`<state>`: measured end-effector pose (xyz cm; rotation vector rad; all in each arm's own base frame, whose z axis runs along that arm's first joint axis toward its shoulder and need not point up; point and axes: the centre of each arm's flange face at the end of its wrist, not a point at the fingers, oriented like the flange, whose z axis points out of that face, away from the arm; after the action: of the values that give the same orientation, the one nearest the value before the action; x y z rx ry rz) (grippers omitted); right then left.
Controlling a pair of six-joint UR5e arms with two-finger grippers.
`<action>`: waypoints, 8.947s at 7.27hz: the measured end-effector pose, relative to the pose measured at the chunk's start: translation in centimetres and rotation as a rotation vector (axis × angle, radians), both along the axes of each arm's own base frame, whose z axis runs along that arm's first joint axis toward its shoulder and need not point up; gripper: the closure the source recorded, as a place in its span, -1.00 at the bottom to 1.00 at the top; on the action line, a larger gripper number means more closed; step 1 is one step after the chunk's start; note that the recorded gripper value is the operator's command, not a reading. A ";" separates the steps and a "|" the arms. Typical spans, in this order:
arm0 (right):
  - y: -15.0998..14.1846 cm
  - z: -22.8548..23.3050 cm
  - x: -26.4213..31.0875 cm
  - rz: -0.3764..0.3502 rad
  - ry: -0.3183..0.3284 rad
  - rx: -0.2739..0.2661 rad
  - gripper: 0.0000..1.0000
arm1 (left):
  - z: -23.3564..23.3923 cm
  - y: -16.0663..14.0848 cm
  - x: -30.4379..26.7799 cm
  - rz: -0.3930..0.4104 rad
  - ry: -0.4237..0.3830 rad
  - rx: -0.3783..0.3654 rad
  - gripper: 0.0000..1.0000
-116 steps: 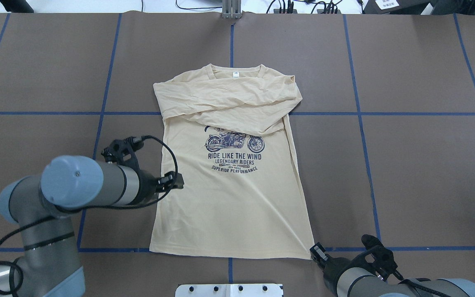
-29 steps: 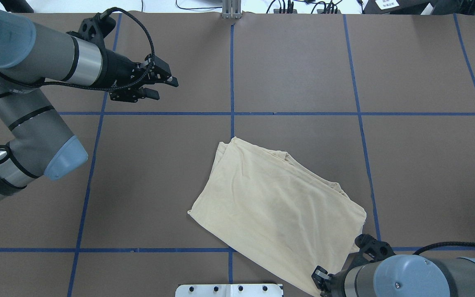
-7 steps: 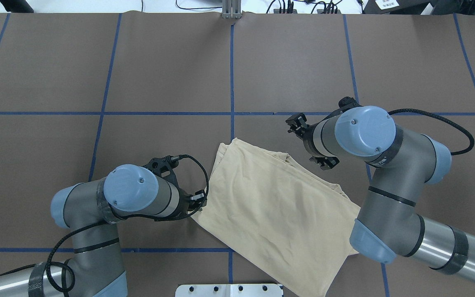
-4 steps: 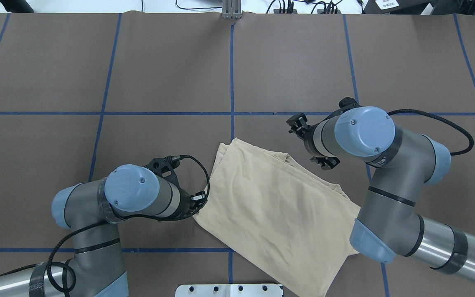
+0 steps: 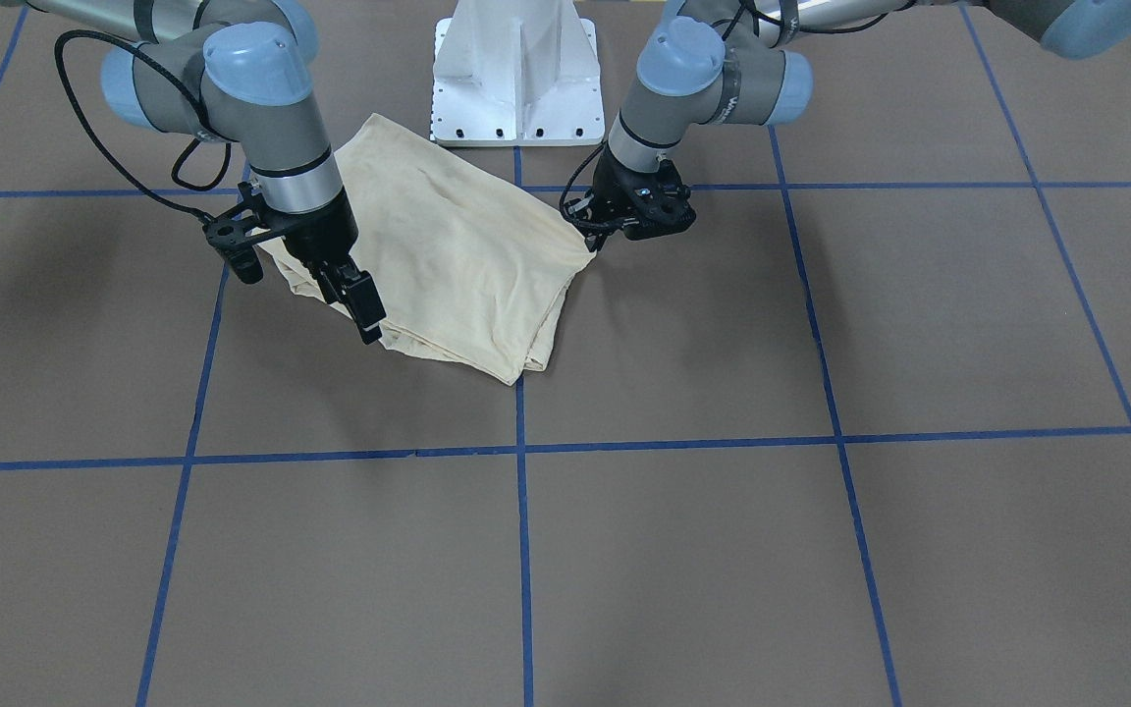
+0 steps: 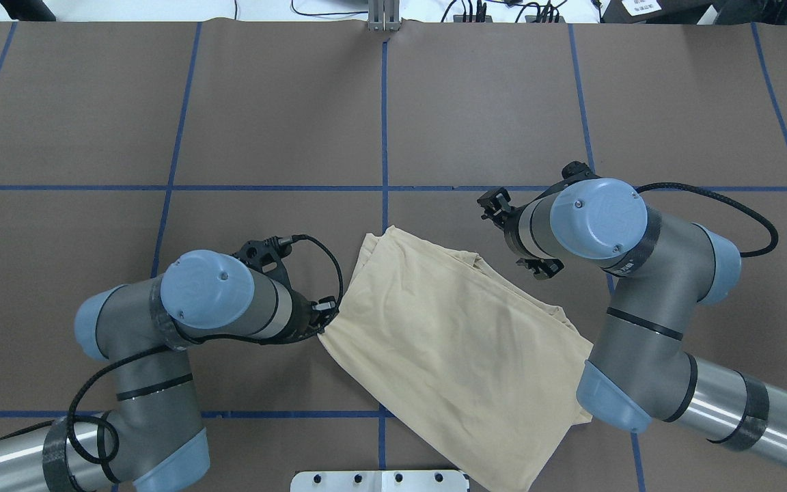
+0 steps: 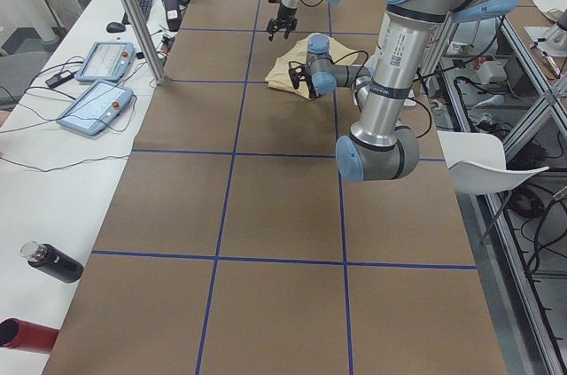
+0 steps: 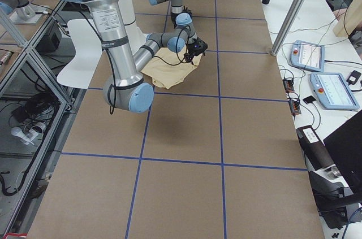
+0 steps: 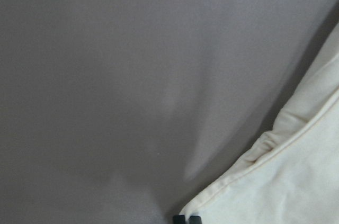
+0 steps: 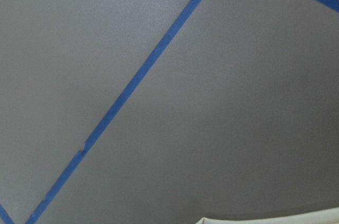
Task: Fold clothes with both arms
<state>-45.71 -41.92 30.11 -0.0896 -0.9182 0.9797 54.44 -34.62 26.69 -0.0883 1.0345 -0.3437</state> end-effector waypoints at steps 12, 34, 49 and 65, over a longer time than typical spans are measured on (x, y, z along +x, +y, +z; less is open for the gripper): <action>15.2 -2.6 -9.2 0.023 -0.073 -0.007 -1.00 | 3.2 -27.7 -7.5 -0.225 0.097 0.344 -0.43; 19.0 -0.5 -7.2 0.053 -0.076 -0.069 1.00 | 1.2 -1.0 -12.2 -0.203 0.422 -0.039 -0.45; 19.1 -0.7 -7.1 0.052 -0.082 -0.068 1.00 | 4.5 13.3 0.2 -0.214 0.339 -0.243 0.79; -8.7 -8.7 -6.0 -0.061 0.023 -0.083 1.00 | -0.1 -12.6 -8.5 -0.315 0.198 0.025 1.00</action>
<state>-51.73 -50.64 21.40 -0.1753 -0.8491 0.9606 45.99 -47.19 26.59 0.0656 1.2518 -0.6173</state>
